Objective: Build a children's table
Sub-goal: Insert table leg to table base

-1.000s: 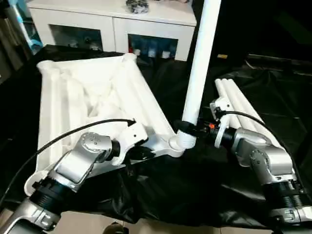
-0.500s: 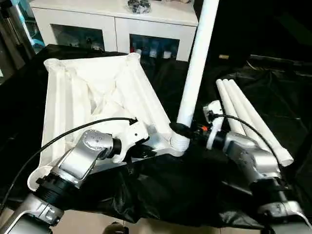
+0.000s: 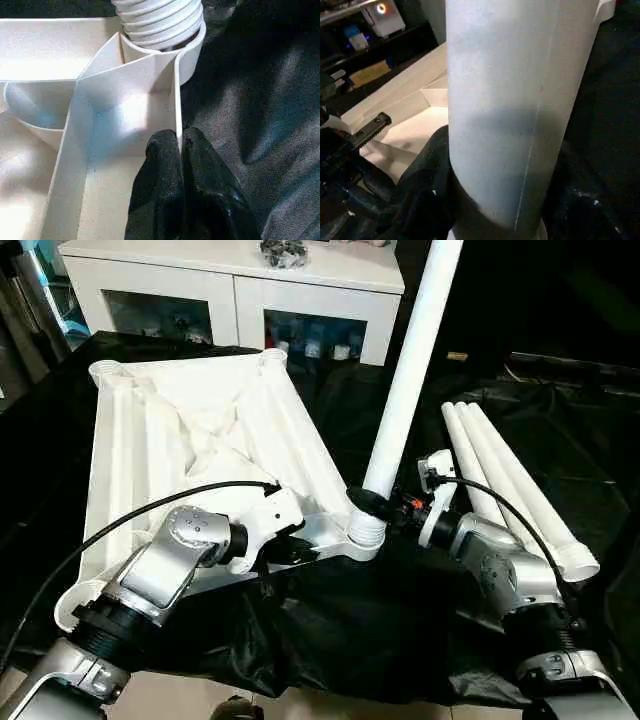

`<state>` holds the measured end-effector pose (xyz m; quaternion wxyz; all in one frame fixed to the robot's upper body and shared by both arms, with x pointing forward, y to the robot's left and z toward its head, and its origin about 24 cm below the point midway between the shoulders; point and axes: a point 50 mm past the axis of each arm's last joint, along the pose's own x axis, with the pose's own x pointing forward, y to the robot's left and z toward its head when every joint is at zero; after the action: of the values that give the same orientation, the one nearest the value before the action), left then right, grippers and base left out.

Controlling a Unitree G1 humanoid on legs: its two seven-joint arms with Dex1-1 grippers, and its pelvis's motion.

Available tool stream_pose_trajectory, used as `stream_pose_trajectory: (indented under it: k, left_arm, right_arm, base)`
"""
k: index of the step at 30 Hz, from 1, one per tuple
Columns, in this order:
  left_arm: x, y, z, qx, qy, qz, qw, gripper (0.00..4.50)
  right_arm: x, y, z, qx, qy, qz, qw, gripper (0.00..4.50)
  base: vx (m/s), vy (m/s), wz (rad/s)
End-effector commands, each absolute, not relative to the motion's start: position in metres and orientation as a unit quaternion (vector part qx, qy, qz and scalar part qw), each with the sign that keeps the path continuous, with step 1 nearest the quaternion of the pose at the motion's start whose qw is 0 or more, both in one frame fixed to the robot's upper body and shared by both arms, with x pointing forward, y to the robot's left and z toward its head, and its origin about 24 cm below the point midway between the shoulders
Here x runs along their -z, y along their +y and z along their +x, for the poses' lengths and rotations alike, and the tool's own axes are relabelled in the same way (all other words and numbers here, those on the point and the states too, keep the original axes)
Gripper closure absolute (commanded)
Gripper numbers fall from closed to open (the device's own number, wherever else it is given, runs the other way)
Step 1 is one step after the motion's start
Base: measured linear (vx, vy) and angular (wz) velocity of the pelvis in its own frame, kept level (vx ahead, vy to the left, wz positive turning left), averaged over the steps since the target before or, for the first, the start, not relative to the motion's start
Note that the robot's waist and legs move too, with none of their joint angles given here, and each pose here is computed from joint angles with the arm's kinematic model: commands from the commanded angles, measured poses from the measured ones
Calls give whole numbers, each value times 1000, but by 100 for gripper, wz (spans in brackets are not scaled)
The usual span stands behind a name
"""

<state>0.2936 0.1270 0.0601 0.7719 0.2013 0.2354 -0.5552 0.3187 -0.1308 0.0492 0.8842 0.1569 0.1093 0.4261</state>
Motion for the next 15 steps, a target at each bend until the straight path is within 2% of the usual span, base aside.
stream_pose_trajectory:
  k: [1, 5, 8, 15]
  left_arm:
    - [-65, 120, 294, 569, 212, 201, 768, 450]
    - [-66, 119, 296, 567, 211, 201, 770, 450]
    - [-66, 118, 298, 566, 211, 202, 771, 450]
    - [-66, 119, 299, 564, 212, 204, 771, 450]
  right_arm:
    - [-38, -139, 315, -396, 122, 163, 896, 262]
    - [-29, -142, 310, -379, 114, 160, 904, 262]
    - [-20, -145, 305, -358, 102, 134, 918, 262]
    - [-18, -149, 300, -350, 87, 94, 928, 262]
  base:
    - [0, 0, 0]
    - [0, 0, 0]
    - [0, 0, 0]
    - [0, 0, 0]
